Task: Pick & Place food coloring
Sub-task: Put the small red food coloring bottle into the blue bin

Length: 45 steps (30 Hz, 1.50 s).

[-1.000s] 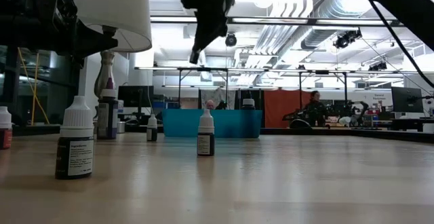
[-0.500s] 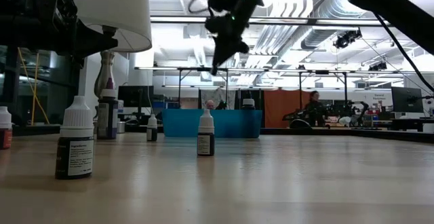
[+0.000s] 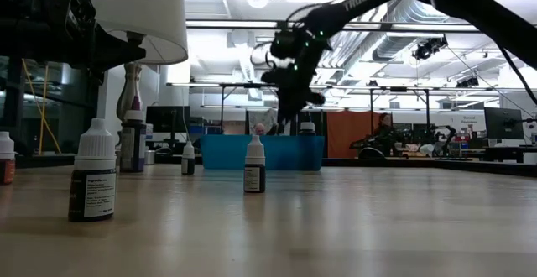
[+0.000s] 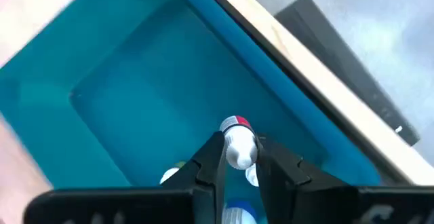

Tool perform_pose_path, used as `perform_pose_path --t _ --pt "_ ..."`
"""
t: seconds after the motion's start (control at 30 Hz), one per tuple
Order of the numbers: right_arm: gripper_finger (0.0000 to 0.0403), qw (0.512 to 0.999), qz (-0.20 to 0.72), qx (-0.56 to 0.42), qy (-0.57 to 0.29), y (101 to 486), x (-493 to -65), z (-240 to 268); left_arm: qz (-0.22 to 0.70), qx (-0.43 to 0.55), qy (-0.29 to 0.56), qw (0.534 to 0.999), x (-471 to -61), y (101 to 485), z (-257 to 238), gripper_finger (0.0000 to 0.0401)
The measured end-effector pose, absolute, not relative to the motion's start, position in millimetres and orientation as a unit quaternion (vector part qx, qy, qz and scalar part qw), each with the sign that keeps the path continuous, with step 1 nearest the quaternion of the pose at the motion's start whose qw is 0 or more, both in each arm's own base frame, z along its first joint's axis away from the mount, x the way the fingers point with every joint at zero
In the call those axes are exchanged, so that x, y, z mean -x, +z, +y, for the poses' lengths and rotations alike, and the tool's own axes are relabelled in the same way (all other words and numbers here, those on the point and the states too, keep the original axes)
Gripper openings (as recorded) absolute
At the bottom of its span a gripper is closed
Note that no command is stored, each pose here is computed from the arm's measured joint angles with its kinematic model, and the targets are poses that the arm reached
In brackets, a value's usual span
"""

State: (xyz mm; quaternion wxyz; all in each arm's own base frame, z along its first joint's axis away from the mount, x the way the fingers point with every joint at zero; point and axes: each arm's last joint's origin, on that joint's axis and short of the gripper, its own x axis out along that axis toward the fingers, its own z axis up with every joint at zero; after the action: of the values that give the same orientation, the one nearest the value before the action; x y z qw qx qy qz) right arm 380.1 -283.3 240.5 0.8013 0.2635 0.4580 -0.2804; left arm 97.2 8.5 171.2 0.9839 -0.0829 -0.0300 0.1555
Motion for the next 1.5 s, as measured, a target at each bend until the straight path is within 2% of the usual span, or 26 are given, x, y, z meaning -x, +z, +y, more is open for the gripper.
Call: perform_pose_path --t 0.13,0.37,0.67,0.97,1.5 --pt "0.0059 0.788 0.45 -0.295 -0.298 222.0 -375.0 -288.9 -0.03 0.083 0.155 0.984 -97.2 171.2 8.5 0.0" --pt "0.0059 0.778 0.441 -0.314 -0.32 215.8 -369.1 -296.4 -0.03 0.083 0.156 0.984 -97.3 171.2 8.5 0.0" --pt "0.0059 0.777 0.437 -0.335 -0.303 205.7 -382.4 -306.1 -0.03 0.083 0.155 0.984 -97.3 171.2 8.5 0.0" --pt "0.0059 0.768 0.463 -0.33 -0.293 206.6 -402.3 -319.7 -0.03 0.083 0.155 0.984 -97.2 171.3 8.5 0.0" --pt "0.0058 0.745 0.516 -0.301 -0.296 198.5 -400.2 -315.6 -0.03 0.083 0.155 0.984 -97.2 171.3 8.5 0.0"
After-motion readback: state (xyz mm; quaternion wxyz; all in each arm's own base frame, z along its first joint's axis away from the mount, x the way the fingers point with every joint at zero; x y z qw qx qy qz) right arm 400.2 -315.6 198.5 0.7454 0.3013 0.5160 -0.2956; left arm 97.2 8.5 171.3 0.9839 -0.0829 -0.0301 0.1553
